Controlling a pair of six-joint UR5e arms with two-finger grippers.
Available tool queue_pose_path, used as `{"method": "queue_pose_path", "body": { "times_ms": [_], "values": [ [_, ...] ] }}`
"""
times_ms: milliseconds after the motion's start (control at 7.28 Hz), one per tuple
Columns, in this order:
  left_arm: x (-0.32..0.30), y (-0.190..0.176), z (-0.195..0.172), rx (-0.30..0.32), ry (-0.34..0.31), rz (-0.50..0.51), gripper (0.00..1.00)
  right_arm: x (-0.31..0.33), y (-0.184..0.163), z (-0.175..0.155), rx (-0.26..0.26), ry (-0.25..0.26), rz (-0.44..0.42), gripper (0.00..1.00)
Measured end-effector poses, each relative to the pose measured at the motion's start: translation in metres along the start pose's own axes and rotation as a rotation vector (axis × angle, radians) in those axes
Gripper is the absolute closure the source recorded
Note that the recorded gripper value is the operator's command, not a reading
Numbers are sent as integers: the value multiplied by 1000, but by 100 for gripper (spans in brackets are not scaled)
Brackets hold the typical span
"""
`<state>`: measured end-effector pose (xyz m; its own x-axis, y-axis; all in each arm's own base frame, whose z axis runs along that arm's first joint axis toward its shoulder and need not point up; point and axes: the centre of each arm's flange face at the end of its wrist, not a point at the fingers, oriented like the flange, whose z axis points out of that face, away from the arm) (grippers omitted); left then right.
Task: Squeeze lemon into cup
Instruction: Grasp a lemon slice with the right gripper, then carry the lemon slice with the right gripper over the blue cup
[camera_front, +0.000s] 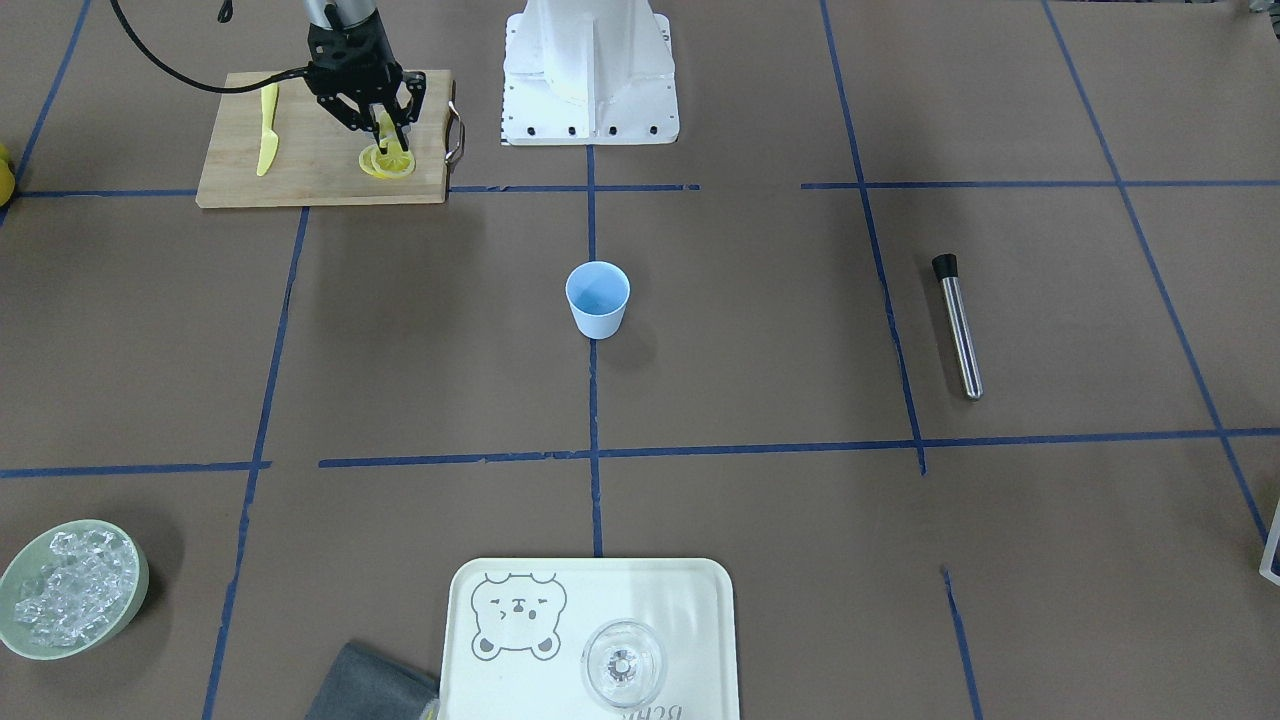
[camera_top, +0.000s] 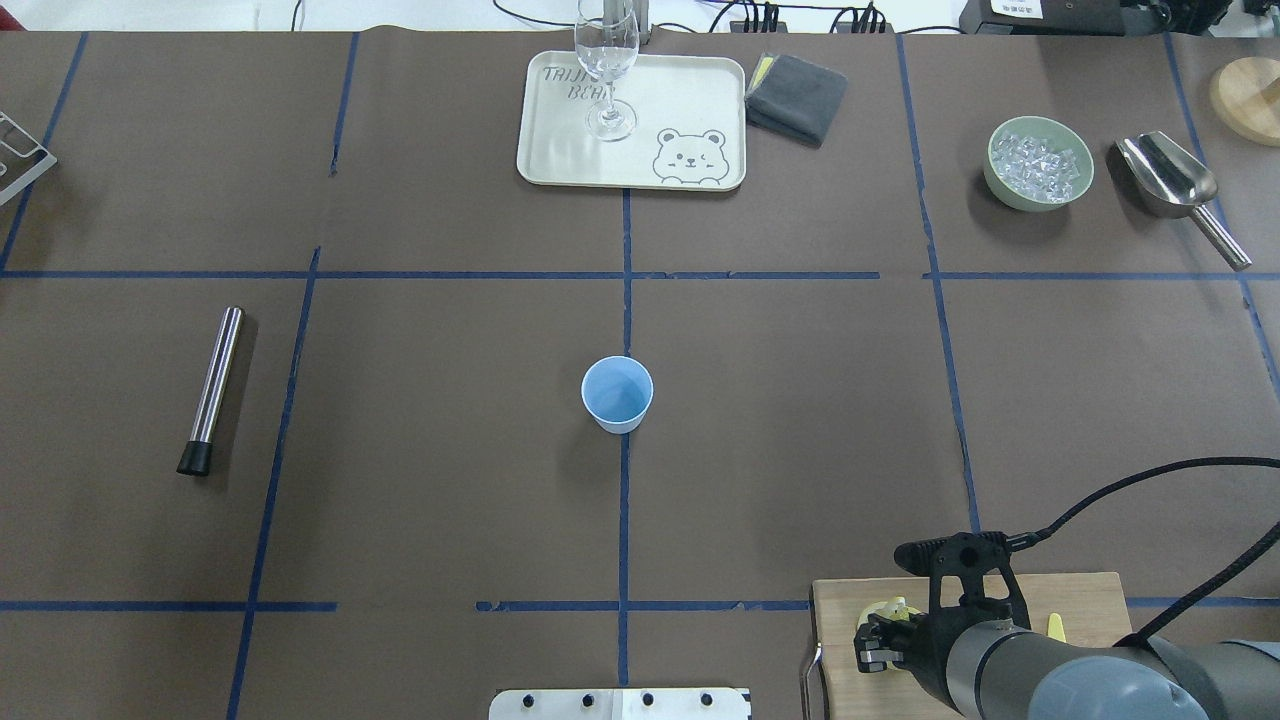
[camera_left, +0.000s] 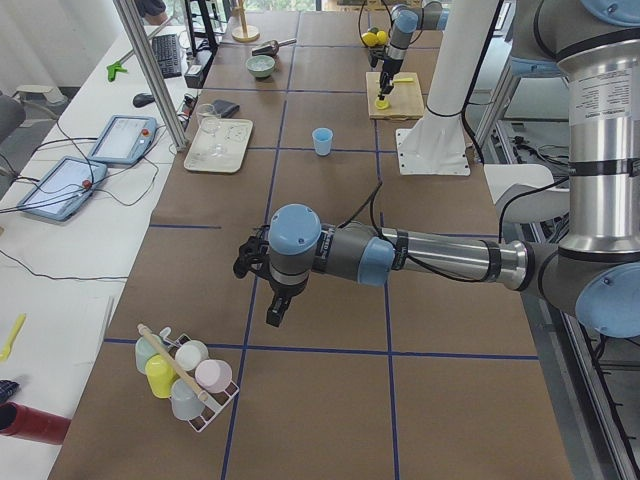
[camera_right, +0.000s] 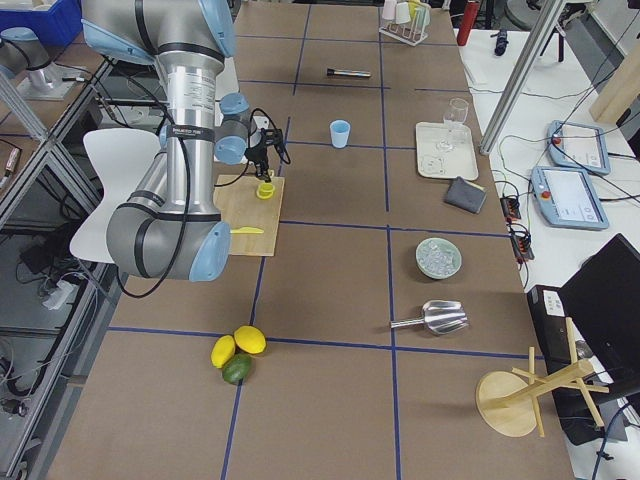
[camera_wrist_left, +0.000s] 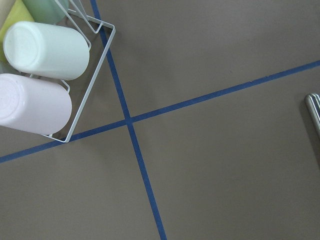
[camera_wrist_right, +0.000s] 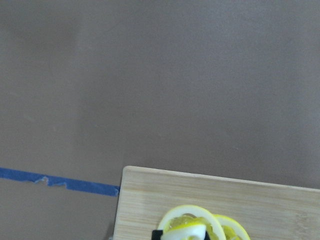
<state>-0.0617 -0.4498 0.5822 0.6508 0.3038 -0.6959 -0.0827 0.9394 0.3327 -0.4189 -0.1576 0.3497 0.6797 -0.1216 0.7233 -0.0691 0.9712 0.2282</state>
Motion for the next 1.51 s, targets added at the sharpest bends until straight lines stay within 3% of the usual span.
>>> {"method": "queue_pose_path", "body": {
  "times_ms": [275, 687, 1100, 1512],
  "values": [
    [0, 1, 0, -1, 0, -2, 0, 2, -16, -7, 9, -5, 28, 100],
    [-1, 2, 1, -3, 0, -4, 0, -36, -50, -21, -31, 25, 72, 100],
    [-1, 2, 1, -2, -1, -3, 0, -124, -131, -43, -54, 77, 139, 100],
    [-1, 3, 1, -4, -1, -6, 0, -208, -214, -24, -45, 115, 170, 100]
  ]
}}
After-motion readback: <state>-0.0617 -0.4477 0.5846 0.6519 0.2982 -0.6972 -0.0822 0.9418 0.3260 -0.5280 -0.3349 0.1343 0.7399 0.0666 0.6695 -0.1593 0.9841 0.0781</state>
